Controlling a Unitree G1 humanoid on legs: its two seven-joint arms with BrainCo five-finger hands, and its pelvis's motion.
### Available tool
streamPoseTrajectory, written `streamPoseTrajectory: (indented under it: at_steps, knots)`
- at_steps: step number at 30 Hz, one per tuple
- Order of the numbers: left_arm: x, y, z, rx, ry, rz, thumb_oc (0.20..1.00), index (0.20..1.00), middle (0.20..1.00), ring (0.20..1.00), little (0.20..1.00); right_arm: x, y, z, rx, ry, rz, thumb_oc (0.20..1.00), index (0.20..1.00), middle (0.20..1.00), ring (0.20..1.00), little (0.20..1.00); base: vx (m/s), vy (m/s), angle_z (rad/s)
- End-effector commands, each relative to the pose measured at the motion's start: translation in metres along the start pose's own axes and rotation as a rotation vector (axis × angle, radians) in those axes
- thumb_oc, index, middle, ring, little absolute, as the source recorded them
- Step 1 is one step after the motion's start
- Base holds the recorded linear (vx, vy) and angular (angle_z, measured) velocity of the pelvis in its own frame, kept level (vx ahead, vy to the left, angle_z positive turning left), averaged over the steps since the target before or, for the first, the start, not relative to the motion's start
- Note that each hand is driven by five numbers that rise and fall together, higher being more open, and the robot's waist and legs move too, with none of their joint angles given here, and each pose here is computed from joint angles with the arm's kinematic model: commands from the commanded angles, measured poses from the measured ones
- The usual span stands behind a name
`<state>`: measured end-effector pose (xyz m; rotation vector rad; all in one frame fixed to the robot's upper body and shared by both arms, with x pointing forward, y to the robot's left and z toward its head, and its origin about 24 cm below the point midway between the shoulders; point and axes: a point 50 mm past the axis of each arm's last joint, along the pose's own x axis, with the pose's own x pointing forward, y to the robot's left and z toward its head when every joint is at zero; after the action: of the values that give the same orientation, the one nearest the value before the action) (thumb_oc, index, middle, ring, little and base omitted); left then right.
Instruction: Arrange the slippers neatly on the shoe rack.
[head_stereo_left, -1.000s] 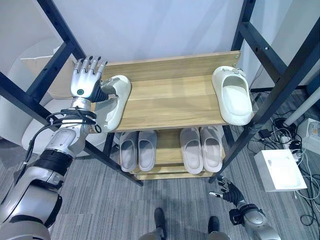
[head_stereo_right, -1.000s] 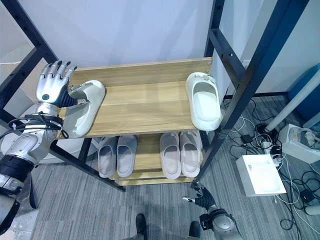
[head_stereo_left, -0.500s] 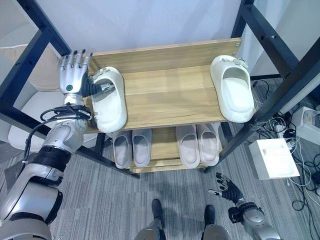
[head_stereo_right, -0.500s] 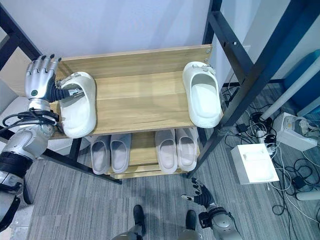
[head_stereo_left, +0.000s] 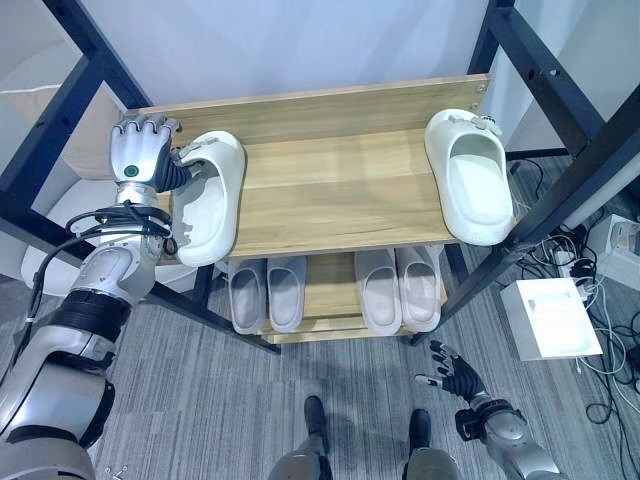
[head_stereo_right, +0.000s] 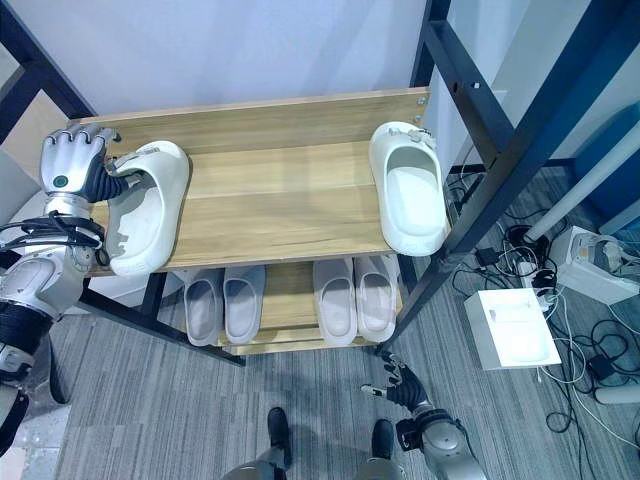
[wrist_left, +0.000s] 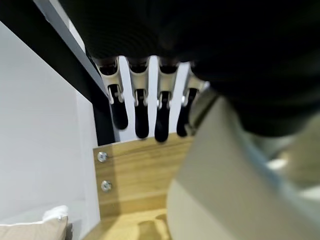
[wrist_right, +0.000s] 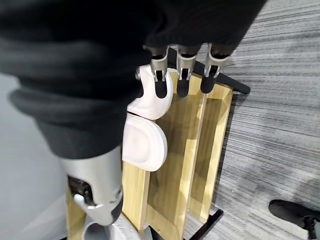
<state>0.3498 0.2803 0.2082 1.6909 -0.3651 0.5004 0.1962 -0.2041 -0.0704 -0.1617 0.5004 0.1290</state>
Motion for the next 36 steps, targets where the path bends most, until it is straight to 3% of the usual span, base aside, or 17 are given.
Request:
streamPoseTrajectory:
  at_steps: [1, 8, 17, 22, 31, 32, 36]
  knots:
    - [0.031, 0.041, -0.013, 0.116, -0.001, 0.113, 0.200, 0.200, 0.200, 0.200, 0.200, 0.004, 0.006, 0.028, 0.052, -0.149, 0.025, 1.000, 1.000, 1.000, 1.000, 1.000, 0.00, 0.000, 0.00]
    - [0.039, 0.048, 0.048, 0.051, -0.205, 0.163, 0.200, 0.200, 0.200, 0.200, 0.200, 0.004, 0.001, 0.027, 0.066, -0.146, 0.001, 1.000, 1.000, 1.000, 1.000, 1.000, 0.00, 0.000, 0.00]
    - [0.054, 0.058, 0.106, -0.030, -0.331, 0.190, 0.200, 0.200, 0.200, 0.200, 0.200, 0.002, -0.006, 0.026, 0.060, -0.138, -0.019, 1.000, 1.000, 1.000, 1.000, 1.000, 0.01, -0.013, -0.04]
    - [0.063, 0.055, 0.119, -0.047, -0.324, 0.157, 0.200, 0.200, 0.200, 0.200, 0.200, -0.002, -0.019, 0.027, 0.061, -0.145, -0.061, 1.000, 1.000, 1.000, 1.000, 1.000, 0.02, -0.044, -0.23]
    - [0.068, 0.028, 0.100, -0.096, -0.150, 0.014, 0.200, 0.200, 0.200, 0.200, 0.200, -0.005, -0.032, 0.020, 0.096, -0.119, -0.131, 1.000, 1.000, 1.000, 1.000, 1.000, 0.01, -0.048, -0.27]
    - [0.068, 0.028, 0.101, -0.097, -0.151, 0.015, 1.000, 1.000, 1.000, 1.000, 1.000, -0.005, -0.032, 0.020, 0.096, -0.119, -0.132, 1.000, 1.000, 1.000, 1.000, 1.000, 0.01, -0.053, -0.17]
    - [0.071, 0.035, 0.113, -0.153, -0.166, 0.005, 1.000, 1.000, 1.000, 1.000, 1.000, -0.007, -0.033, 0.014, 0.114, -0.093, -0.139, 1.000, 1.000, 1.000, 1.000, 1.000, 0.00, -0.046, -0.04]
